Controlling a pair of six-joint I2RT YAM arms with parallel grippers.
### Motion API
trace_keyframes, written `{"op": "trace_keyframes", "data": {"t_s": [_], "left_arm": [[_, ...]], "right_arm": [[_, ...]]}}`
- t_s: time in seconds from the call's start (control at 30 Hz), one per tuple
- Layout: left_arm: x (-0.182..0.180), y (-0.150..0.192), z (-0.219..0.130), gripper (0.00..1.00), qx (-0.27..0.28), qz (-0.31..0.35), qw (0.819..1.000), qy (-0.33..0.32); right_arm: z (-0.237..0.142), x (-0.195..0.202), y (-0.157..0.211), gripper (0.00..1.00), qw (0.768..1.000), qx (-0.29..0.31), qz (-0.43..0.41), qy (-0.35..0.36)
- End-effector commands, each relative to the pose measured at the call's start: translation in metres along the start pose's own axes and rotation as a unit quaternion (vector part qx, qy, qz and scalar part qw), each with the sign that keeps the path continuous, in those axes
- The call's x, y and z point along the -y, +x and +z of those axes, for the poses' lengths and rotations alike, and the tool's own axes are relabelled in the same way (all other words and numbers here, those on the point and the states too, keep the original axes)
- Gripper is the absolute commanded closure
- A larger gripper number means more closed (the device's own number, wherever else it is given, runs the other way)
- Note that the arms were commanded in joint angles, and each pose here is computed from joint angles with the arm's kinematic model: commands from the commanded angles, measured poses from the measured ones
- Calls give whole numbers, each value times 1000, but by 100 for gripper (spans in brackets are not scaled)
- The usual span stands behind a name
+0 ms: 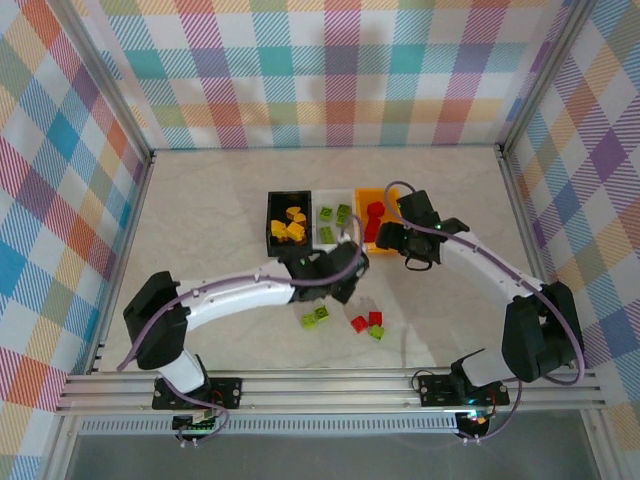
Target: Sort the legos into containers by color
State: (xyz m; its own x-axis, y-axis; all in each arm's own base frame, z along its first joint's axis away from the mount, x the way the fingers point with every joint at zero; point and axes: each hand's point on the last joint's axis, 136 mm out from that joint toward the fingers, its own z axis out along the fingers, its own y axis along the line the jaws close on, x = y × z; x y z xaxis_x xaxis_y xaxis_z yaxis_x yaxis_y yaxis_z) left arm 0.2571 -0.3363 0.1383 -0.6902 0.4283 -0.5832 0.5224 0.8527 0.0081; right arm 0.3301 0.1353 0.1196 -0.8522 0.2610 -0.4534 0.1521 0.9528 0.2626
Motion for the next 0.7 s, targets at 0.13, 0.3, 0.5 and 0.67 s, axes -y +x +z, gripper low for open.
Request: {"op": "trace_keyframes", "data": {"t_s": [0.13, 0.3, 0.5, 0.67], "left_arm": [[-16, -100, 40, 71, 40, -112, 992, 35], [-22, -135, 71, 71, 36, -124, 991, 20], [-30, -167, 101, 67, 33, -159, 986, 27], [-20, -185, 108, 51, 38, -169, 984, 44]], "right_arm": [[-12, 7, 15, 20, 999, -3, 27, -17], [-20, 14, 27, 20, 999, -4, 32, -21], [-28, 16, 42, 20, 999, -11, 28, -45], [-28, 11, 56, 20, 997, -26, 14, -76]]}}
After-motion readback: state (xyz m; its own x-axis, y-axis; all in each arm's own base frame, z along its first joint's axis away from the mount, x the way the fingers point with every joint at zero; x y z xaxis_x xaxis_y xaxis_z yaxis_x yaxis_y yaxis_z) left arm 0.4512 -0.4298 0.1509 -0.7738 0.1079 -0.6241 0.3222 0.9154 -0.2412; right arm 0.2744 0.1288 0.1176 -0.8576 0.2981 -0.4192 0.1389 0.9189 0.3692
